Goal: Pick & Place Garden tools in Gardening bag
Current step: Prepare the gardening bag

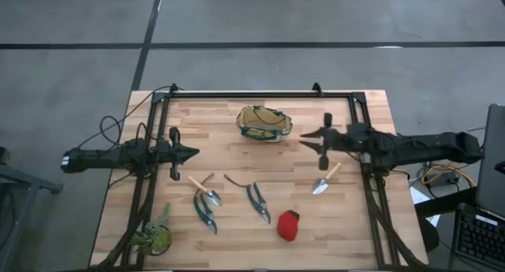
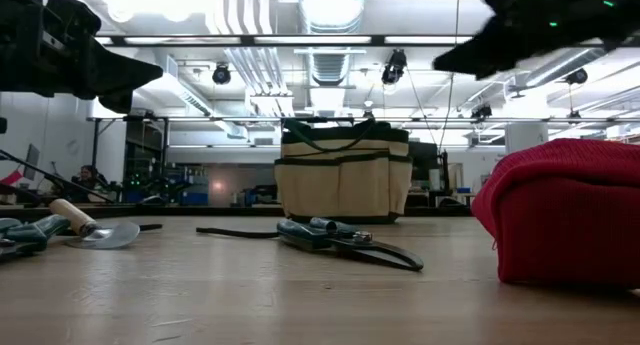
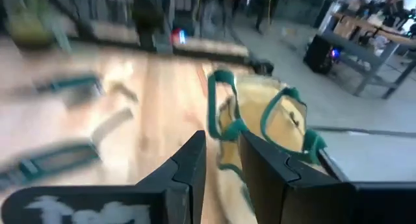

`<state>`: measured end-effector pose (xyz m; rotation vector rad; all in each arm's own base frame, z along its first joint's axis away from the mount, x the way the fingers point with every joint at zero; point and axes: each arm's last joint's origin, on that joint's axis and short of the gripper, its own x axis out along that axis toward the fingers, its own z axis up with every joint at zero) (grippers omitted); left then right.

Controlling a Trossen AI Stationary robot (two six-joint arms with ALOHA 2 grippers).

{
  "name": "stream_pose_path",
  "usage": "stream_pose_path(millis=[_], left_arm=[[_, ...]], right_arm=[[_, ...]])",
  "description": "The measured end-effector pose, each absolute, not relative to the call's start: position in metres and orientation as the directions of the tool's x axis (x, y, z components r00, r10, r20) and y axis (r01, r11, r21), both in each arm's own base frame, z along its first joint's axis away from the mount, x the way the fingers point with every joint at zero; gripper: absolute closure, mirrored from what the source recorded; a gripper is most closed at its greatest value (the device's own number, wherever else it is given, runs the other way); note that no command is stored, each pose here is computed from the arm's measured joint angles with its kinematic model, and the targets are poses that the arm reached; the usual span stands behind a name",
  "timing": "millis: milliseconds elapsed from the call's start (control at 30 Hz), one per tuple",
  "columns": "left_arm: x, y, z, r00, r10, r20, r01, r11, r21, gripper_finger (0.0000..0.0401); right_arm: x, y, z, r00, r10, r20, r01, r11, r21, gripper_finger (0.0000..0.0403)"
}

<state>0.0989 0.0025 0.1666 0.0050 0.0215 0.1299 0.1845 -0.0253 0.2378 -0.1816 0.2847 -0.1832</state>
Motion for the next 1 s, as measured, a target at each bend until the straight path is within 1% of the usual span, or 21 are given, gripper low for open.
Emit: stream_pose_path(millis=[167, 300, 467, 633, 800, 1000], left_arm=[[0.099, 0.002, 0.167, 0.991, 0.129, -0.021, -0.129, 0.992, 0.006, 0.0387], [0.099, 0.002, 0.167, 0.991, 0.129, -0.021, -0.129, 0.992, 0.006, 0.0387], [0.099, 0.002, 0.167, 0.991, 0.129, -0.021, -0.129, 0.992, 0.006, 0.0387], [0.099, 0.002, 0.167, 0.991, 0.129, -0.021, -0.129, 0.992, 0.006, 0.0387], [0.099, 0.003, 0.167, 0.991, 0.13, -0.02, -0.13, 0.992, 0.006, 0.0387], [0.099, 0.003, 0.167, 0.991, 0.13, -0.02, -0.129, 0.992, 0.006, 0.0387]], right_arm=[[0.223, -0.04, 0.252, 0.862, -0.237, -0.447, 0.062, 0.927, -0.371, 0.0326], [0.247, -0.054, 0.255, 0.782, -0.268, -0.563, -0.031, 0.885, -0.464, 0.0333], [0.274, -0.067, 0.259, 0.718, -0.299, -0.629, -0.1, 0.85, -0.518, 0.0339], [0.293, -0.076, 0.256, 0.602, -0.424, -0.677, -0.138, 0.779, -0.611, 0.0335], [0.307, -0.08, 0.251, 0.533, -0.419, -0.735, -0.215, 0.773, -0.596, 0.032], [0.318, -0.088, 0.246, 0.484, -0.468, -0.739, -0.226, 0.749, -0.622, 0.0305]])
